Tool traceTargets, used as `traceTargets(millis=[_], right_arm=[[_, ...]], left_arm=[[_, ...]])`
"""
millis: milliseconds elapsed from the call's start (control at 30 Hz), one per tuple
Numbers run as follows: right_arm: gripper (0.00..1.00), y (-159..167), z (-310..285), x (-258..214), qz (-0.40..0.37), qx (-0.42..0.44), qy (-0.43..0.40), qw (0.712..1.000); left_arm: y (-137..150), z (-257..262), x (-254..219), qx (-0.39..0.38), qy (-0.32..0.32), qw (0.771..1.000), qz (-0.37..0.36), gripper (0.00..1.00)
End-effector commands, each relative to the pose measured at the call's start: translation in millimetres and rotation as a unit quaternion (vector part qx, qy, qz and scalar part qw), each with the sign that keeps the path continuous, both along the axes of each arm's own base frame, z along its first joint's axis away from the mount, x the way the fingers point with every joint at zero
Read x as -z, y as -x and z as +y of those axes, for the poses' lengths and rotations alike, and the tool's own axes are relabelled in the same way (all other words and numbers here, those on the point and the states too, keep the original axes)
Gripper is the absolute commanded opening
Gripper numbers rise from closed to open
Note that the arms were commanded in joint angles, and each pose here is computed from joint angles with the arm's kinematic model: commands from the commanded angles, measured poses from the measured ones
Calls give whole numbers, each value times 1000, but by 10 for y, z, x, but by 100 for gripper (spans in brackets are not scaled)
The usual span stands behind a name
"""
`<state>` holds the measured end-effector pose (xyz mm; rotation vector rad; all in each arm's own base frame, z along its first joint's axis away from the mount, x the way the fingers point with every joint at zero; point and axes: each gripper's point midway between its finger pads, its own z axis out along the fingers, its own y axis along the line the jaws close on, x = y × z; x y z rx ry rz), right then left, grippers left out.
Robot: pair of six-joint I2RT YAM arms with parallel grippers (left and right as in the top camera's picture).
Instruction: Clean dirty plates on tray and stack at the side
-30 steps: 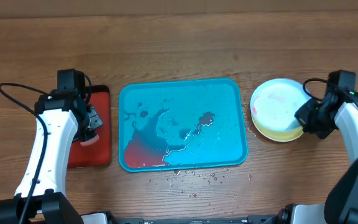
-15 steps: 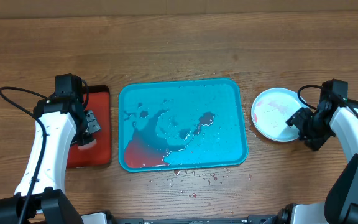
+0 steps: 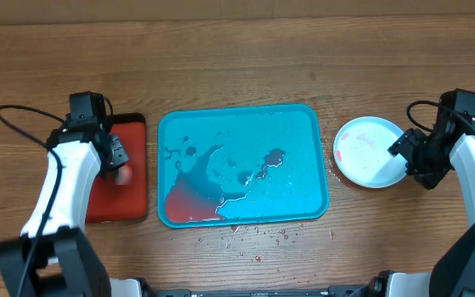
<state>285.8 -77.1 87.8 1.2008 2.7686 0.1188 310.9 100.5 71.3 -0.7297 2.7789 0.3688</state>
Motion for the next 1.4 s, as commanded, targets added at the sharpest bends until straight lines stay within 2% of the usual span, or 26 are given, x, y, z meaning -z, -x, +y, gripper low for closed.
traceTargets(millis=[0,100,200,267,300,367,467,633,867,1067,1133,1233,1367], right_arm=[[84,-50,-15,-178,-28,-19,11,999],[85,-31,-9,-322,-46,-20,17,999],[87,-39,6,-627,-83,-33,27,996],[100,-38,36,-930,-120,-52,37,991],[100,-8,62,-1261,-157,-65,49,984],[100,88,92,-1691,-199,-75,69,975],[100,303,157,-2168,-245,-74,87,963],[100,582,244,-2755,-343,-72,126,928],[100,848,327,-2908,-375,-71,139,914],[100,893,332,-2830,-358,-70,135,921],[100,849,344,-2866,-373,-72,134,915],[100,679,524,-2949,-427,-119,132,887],[100,486,792,-2916,-502,-188,145,831]], left_arm=[[29,39,101,-4,-5,1000,17,54],[-33,52,-43,-3,-8,1000,1,61],[-99,43,-371,-3,-6,1000,-18,61],[-184,-52,-726,6,20,999,-49,67],[-262,-182,-1019,13,56,995,-83,100],[-376,-311,-1324,31,88,987,-127,100],[-521,-332,-1605,41,90,979,-178,100],[-577,-320,-1633,42,88,977,-188,100],[-589,-317,-1590,41,89,978,-182,100],[-590,-319,-1590,42,89,978,-182,100],[-590,-319,-1590,42,89,978,-182,100],[-590,-315,-1590,41,89,978,-182,100],[-590,-315,-1590,41,89,978,-182,100]])
